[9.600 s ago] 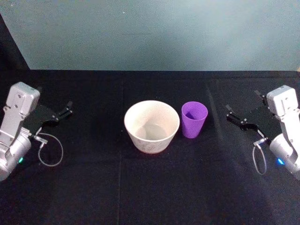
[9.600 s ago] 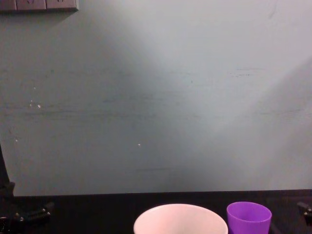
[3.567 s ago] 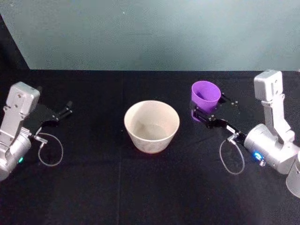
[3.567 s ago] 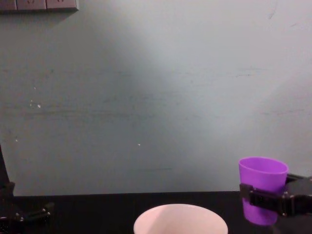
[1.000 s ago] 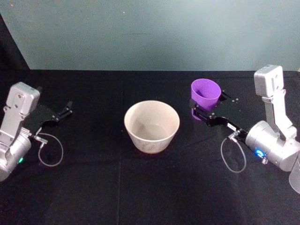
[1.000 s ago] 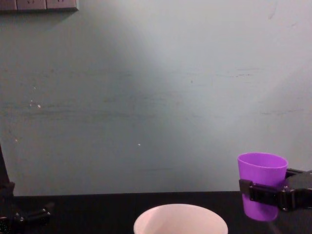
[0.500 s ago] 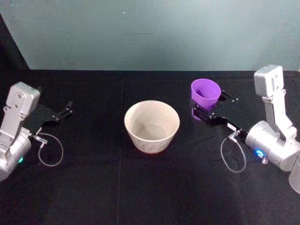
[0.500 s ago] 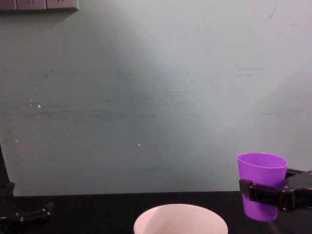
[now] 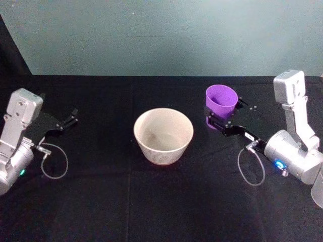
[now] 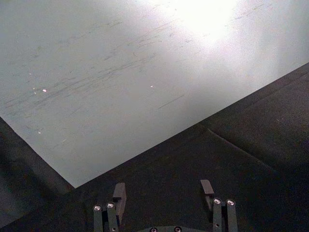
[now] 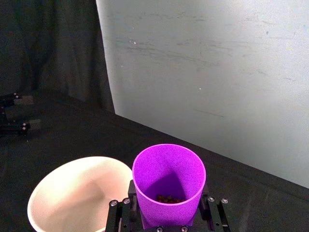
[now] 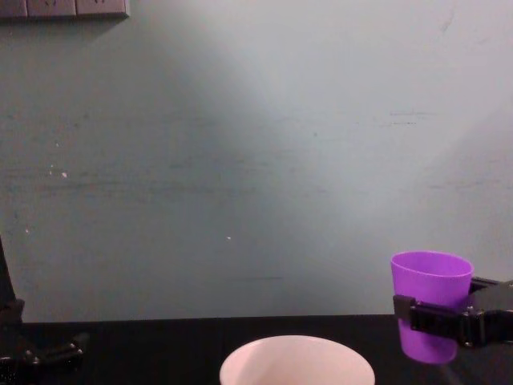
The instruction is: Pick up the cup and pour the mung beans from the cup into the bowl.
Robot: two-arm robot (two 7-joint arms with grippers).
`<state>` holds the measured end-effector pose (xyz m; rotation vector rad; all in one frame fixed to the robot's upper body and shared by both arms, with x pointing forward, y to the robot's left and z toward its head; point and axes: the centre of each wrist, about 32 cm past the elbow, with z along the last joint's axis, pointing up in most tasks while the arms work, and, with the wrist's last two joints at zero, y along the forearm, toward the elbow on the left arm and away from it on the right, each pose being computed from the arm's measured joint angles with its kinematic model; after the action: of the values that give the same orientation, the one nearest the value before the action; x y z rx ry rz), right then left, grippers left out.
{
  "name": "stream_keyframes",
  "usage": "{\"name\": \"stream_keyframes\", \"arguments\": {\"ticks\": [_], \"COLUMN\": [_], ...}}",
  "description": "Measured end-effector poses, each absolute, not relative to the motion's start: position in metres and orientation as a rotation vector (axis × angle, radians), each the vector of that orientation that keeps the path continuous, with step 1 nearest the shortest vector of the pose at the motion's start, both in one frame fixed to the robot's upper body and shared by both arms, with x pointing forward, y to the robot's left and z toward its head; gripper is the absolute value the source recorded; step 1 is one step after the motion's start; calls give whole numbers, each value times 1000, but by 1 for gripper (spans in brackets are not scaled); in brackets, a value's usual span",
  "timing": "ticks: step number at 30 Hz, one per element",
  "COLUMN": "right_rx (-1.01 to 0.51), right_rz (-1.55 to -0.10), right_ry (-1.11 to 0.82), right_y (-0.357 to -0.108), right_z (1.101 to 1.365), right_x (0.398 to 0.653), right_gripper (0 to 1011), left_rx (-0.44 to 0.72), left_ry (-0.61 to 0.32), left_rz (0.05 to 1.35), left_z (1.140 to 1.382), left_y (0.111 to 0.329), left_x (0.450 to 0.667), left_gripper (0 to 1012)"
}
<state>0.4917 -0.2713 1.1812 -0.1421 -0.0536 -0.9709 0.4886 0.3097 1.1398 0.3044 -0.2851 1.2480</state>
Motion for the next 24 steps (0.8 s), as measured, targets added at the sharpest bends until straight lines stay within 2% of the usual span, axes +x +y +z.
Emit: {"name": "stream_keyframes", "arguments": {"ticks": [24], "right_rx": [-142], "right_rz": [-971], "right_ry": [-54], "right_y": [-271], "right_z": [1181], "right_x": [492], "right_gripper": [713], "left_rx": [304], "left_ry": [-285], "left_rz": [1248], "left_z": [1140], "left_y": [310], "left_x": [489], "left_gripper": [1000]}}
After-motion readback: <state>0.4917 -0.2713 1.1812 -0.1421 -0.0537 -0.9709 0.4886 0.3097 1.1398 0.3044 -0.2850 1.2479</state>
